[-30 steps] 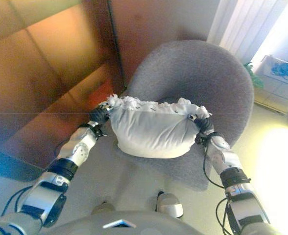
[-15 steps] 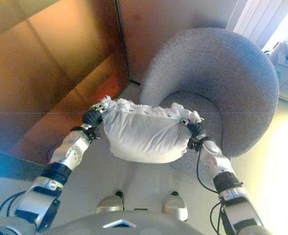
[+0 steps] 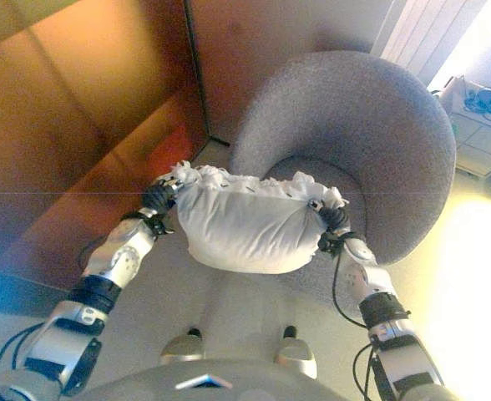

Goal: Pick up the cushion and take it to the sofa

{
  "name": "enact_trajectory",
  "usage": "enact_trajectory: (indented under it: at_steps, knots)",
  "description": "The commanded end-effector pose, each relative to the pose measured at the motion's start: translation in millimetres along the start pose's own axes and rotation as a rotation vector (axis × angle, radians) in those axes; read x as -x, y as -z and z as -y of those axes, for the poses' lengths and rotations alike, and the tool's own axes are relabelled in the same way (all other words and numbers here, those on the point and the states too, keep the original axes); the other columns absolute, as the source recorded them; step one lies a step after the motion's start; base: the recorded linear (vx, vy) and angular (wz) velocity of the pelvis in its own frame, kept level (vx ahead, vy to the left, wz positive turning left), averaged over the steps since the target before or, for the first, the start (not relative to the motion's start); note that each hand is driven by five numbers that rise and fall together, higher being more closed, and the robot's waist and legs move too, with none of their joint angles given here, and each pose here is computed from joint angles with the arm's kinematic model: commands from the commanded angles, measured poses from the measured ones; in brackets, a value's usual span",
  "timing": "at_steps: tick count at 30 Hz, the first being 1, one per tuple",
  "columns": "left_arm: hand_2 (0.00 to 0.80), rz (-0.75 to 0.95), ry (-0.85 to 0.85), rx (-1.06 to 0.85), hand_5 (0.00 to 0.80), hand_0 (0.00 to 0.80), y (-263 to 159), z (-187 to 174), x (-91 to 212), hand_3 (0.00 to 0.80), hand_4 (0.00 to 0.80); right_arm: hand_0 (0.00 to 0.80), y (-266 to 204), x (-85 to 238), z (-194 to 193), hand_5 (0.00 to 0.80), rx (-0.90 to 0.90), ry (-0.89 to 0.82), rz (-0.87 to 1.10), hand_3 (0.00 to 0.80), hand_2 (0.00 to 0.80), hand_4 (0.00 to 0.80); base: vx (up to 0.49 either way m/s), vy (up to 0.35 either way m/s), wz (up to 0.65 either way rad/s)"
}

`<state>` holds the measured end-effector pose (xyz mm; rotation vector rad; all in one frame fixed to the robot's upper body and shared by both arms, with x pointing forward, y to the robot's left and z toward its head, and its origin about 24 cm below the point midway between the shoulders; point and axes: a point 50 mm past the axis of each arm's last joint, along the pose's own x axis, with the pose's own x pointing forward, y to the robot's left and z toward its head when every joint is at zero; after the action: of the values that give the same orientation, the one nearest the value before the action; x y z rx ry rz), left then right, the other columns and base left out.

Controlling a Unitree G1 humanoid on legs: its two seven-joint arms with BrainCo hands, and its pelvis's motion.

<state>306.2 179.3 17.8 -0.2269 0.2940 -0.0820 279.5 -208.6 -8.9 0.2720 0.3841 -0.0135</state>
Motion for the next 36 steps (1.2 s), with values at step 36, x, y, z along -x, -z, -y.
enact_trajectory:
  at_steps: [36]
  knots:
    - [0.8,0.243,0.232,-0.086,0.8,0.8,-110,119,-36,0.8,0.8,0.8,-200,-42,-53,0.8,0.027,-0.093,0.421,0.8,0.8,0.8,0.003,-0.024,-0.04]
